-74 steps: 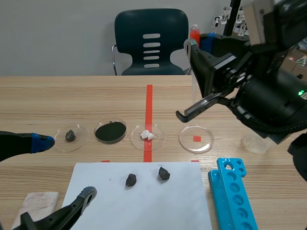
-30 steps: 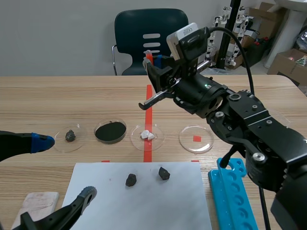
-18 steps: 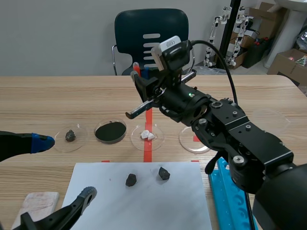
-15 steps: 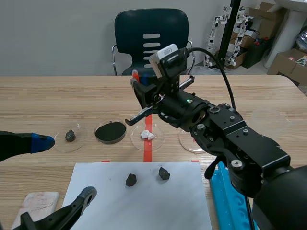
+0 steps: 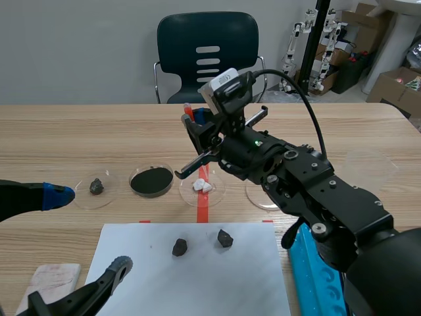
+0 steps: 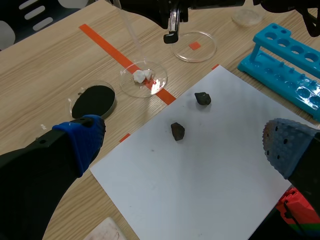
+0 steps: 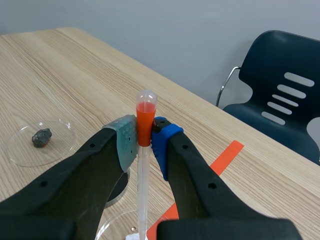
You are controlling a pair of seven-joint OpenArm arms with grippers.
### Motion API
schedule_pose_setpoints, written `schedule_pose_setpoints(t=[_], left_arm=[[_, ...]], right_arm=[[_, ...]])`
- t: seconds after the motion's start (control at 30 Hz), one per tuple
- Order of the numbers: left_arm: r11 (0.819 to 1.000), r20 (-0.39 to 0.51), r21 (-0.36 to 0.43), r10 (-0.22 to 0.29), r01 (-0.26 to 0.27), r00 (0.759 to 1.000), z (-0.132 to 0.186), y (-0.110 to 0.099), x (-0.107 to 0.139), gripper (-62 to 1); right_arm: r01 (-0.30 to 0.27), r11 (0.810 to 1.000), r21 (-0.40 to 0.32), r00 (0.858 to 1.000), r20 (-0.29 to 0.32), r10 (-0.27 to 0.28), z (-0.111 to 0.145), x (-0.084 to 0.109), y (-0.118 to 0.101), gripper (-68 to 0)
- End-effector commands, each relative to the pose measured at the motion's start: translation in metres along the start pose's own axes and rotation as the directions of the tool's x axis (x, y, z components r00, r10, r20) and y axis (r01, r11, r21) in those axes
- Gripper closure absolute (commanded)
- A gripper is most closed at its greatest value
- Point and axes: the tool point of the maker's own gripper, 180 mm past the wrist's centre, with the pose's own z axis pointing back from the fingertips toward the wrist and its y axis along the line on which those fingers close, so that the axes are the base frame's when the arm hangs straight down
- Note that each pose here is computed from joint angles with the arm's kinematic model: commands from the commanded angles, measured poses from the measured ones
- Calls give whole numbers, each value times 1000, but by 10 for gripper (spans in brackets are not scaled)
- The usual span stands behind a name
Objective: Squeeze the dropper onto the mineral
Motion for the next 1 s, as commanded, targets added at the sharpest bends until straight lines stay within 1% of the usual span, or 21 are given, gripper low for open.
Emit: schedule_pose_setpoints(t=[0.0, 0.1, 0.2, 0.47, 0.67, 0.97], left_arm=[[1000, 29, 6, 8, -8, 1000, 0, 1, 6, -623], [1000, 29, 6, 8, -8, 1000, 0, 1, 6, -623], [1000, 29, 6, 8, -8, 1000, 0, 1, 6, -623], [1000, 29, 6, 8, -8, 1000, 0, 1, 6, -623], [1000, 29, 6, 8, -8, 1000, 0, 1, 6, -623], [1000, 29, 6, 8, -8, 1000, 0, 1, 6, -623]], right_arm=[[-13, 1000, -7, 998, 60, 13, -8, 20, -6, -81], [-16, 1000, -5, 998, 59, 16, -8, 20, -5, -81], [-16, 1000, -5, 997, 74, 16, -8, 23, -5, -81], [-26, 1000, -5, 997, 73, 27, -10, 24, -8, -81], [-28, 1000, -4, 998, 63, 28, -11, 21, -8, -81], [-32, 999, -5, 997, 73, 32, -13, 24, -11, -81]])
